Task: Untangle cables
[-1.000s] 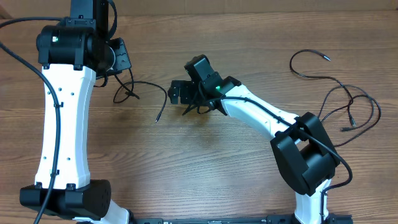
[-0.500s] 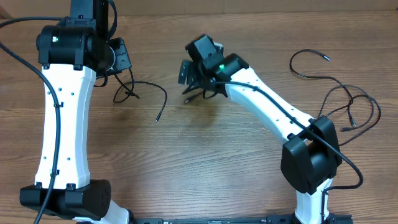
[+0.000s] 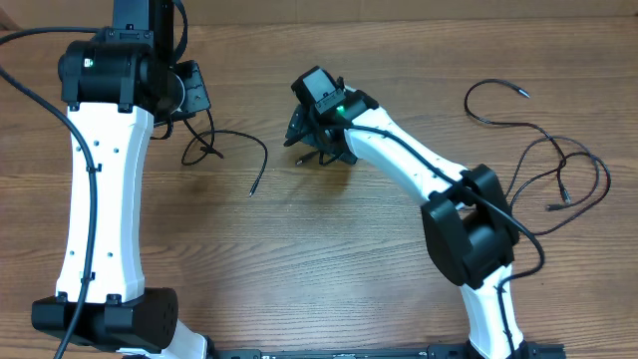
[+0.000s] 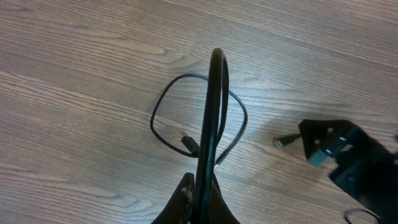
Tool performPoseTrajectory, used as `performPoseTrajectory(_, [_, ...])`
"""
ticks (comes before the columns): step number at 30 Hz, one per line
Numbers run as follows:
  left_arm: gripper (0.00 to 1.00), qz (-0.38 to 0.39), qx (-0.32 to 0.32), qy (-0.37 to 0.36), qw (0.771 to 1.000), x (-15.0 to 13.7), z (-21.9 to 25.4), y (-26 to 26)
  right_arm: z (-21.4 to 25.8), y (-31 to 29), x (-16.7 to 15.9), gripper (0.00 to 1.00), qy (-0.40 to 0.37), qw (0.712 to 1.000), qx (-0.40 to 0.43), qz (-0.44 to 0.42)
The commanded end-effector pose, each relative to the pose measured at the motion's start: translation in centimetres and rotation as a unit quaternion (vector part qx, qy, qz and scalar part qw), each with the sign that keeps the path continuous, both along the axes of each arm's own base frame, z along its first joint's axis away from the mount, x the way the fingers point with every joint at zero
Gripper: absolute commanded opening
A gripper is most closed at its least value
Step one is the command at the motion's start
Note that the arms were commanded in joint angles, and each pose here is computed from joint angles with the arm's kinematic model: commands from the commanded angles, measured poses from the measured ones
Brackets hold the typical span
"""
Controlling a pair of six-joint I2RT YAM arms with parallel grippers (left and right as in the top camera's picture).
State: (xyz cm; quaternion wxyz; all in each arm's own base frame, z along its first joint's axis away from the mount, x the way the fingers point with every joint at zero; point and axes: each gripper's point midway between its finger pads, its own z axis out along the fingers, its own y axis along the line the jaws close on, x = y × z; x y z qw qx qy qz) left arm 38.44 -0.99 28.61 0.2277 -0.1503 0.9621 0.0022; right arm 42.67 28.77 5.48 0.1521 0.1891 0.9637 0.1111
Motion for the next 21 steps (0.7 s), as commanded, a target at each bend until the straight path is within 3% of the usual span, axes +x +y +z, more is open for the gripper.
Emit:
performPoseTrajectory(1, [0.04, -0.011, 0.002, 0.001, 1.000, -0.1, 0.0, -0.1, -1.2, 0.0, 0.2, 1.00, 0.012, 0.998, 0.009, -0.060])
performPoseTrajectory(14, [0.04, -0.011, 0.003, 0.002, 1.000, -0.2, 0.0, -0.1, -4.2, 1.2, -1.3, 1.00, 0.031, 0.994, -0.001, -0.105])
performPoseTrajectory(19, [0.04, -0.011, 0.003, 0.004, 1.000, -0.2, 0.0, -0.1, -5.4, 0.7, -2.0, 0.91, 0.048, 0.992, -0.013, -0.118])
performPoseTrajectory(21, [0.04, -0.011, 0.003, 0.003, 1.000, -0.2, 0.0, -0.1, -5.4, 0.6, -2.1, 0.82, 0.051, 0.992, -0.015, -0.118])
